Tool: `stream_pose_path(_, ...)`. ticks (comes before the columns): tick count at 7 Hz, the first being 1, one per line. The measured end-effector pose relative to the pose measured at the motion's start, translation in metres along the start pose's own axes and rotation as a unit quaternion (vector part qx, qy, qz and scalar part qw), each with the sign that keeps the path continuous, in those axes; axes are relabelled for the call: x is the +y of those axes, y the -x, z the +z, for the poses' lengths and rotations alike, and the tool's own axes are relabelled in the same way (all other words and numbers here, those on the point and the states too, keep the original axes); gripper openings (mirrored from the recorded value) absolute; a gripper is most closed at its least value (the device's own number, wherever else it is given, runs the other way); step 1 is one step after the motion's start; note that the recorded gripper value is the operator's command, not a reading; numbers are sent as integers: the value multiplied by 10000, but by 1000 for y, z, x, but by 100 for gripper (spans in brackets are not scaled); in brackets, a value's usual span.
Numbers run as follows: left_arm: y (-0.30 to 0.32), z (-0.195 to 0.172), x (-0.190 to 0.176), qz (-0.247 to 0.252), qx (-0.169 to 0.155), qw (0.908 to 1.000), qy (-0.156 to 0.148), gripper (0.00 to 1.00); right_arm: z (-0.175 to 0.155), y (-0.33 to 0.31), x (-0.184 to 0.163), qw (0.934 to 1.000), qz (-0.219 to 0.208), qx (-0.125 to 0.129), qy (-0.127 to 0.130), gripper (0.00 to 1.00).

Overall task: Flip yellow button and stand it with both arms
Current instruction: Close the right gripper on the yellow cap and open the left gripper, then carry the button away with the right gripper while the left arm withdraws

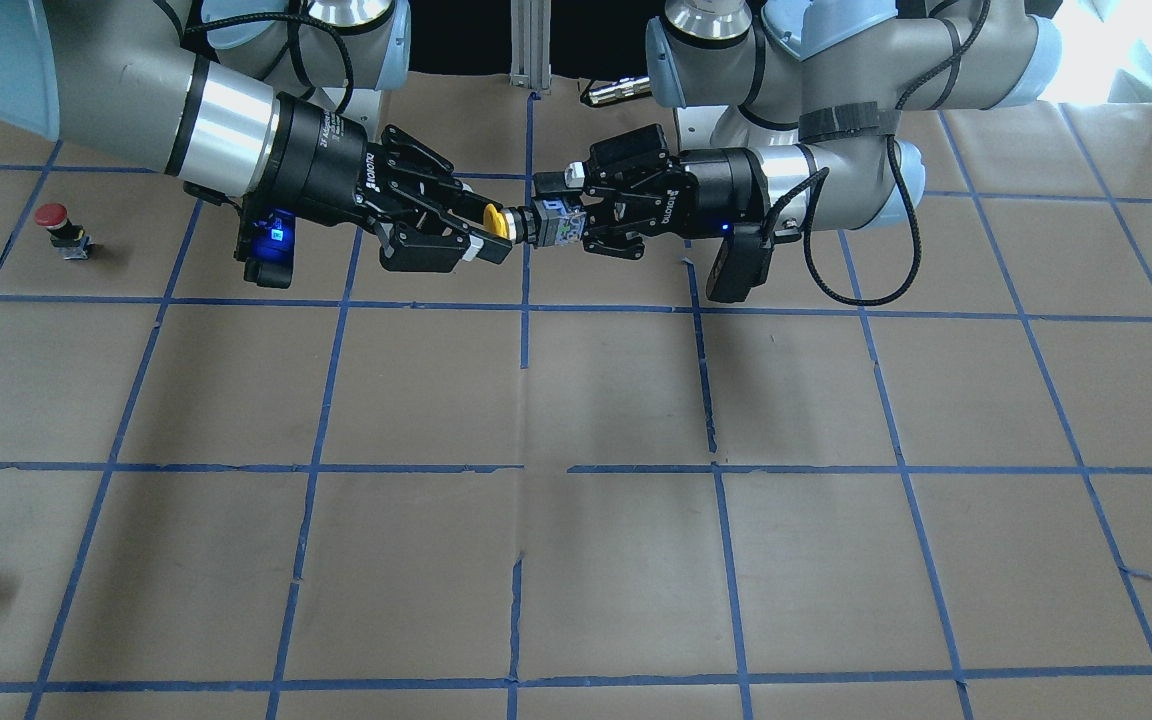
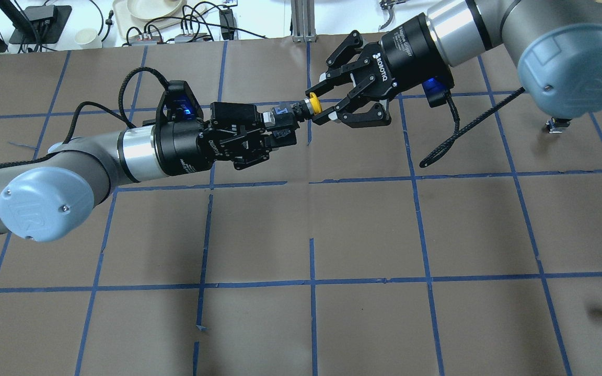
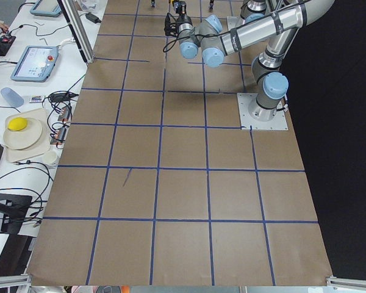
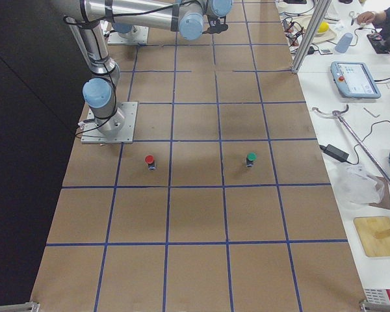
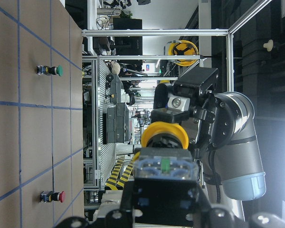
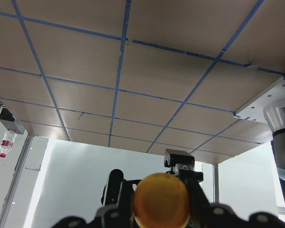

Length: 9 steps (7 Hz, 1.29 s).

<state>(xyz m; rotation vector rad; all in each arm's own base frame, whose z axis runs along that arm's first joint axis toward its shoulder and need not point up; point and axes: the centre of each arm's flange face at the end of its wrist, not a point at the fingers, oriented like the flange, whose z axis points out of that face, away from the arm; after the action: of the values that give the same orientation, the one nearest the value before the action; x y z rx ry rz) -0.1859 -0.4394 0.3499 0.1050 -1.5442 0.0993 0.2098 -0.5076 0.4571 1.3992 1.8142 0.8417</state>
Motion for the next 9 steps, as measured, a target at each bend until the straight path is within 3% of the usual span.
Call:
stream_pose_path(3,1,0,0,-20,-33,10000,22,99,-11,5,-10,9999,82,-91,-42,11)
stream_pose_path(5,6,-7,3,-84,-483,9983,314,99,-46,10,-29,9990,234,-295,-233,11)
stream_pose_path(6,8,-14,2,-134,-759,9960,455,99,-61,9,-37,9980,105,-252,-565,11)
stream_pose_path(7,6,-19,-1,-227,-965,9937,532,99,-69,4,-45,9948,-230,-28,-996,11)
stream_pose_path(8,2,-22,-4,-357,-1212,9901,604,99,-74,-3,-53,9867,-709,318,-1428,9)
stream_pose_path(9,-4,-26,-8,-445,-1561,9845,665,99,-78,-10,-65,9695,-1362,805,-1872,8)
